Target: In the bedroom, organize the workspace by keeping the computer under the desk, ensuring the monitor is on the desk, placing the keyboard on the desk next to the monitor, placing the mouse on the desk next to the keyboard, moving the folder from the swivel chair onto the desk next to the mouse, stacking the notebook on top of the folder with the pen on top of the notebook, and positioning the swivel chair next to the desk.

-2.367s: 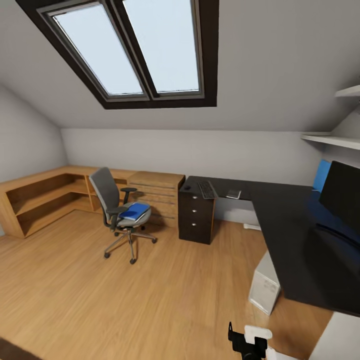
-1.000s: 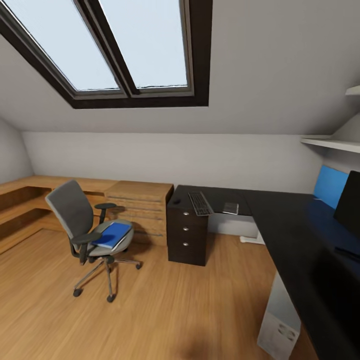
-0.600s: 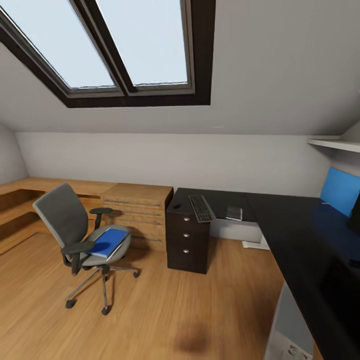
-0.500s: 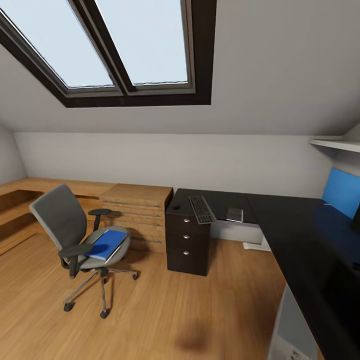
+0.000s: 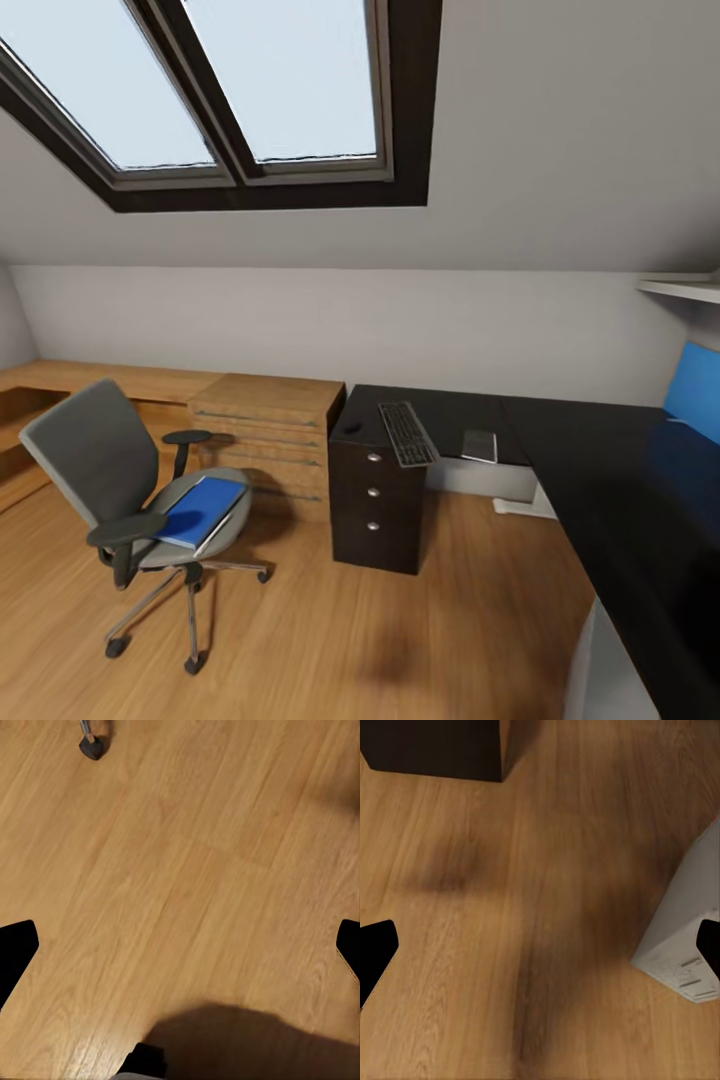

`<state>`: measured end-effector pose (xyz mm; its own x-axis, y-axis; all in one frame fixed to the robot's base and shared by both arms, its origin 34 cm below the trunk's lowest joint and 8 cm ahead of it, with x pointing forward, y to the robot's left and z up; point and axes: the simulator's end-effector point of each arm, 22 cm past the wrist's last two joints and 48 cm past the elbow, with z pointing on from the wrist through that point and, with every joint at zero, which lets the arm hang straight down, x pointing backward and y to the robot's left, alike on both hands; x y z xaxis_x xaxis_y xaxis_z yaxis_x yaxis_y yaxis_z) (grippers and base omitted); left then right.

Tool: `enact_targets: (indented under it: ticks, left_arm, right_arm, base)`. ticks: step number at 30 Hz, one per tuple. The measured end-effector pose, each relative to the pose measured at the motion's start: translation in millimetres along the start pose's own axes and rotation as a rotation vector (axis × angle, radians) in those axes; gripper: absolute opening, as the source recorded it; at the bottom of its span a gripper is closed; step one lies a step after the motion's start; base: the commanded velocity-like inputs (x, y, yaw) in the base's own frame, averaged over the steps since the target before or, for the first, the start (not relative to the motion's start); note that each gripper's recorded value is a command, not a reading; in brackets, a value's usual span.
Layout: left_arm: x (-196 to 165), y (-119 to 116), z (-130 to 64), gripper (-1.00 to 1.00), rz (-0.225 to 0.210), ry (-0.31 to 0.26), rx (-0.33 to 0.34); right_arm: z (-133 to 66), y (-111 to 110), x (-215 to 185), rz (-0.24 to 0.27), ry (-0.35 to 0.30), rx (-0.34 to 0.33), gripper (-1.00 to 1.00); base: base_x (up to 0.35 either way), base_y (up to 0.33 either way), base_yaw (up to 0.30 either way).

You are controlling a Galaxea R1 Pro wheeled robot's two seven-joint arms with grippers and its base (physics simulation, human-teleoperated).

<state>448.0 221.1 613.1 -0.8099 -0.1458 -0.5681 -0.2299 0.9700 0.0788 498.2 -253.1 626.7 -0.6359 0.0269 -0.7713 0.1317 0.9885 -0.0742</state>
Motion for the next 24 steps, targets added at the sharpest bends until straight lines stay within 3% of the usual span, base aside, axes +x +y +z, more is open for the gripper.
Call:
enact_targets:
  ticks: [14,19,20,21,23,24]
  left_arm:
    - [-0.3,0.0,0.1,1.0,0.0,0.0,0.0]
    - [-0.4,0.6,0.2,1.0,0.0,0.0,-0.001]
    - [0.1,0.7,0.2,1.0,0.0,0.0,-0.001]
    - [0.1,1.4,0.4,1.0,0.0,0.0,-0.002]
    - [-0.2,2.2,0.5,1.0,0.0,-0.001,-0.003]
    - [-0.3,2.4,0.6,1.0,0.001,-0.001,-0.004]
  right_arm:
    - [0.0,-0.4,0.0,0.001,0.0,0.002,1.0]
    - [2.8,-8.5,-8.0,0.045,-0.015,0.036,1.0]
    - [6.3,-11.4,-20.6,0.071,-0.042,0.051,1.0]
    - [15.6,-14.5,-66.4,0.129,-0.14,0.067,1.0]
    - [20.4,-14.9,-122.6,0.18,-0.257,0.07,1.0]
    - [20.5,-15.8,-135.2,0.195,-0.284,0.072,1.0]
  base:
    - [0.321,0.0,0.0]
    - [0.321,0.0,0.0]
    - [0.321,0.0,0.0]
    - [0.321,0.0,0.0]
    - [0.321,0.0,0.0]
    - [0.321,0.0,0.0]
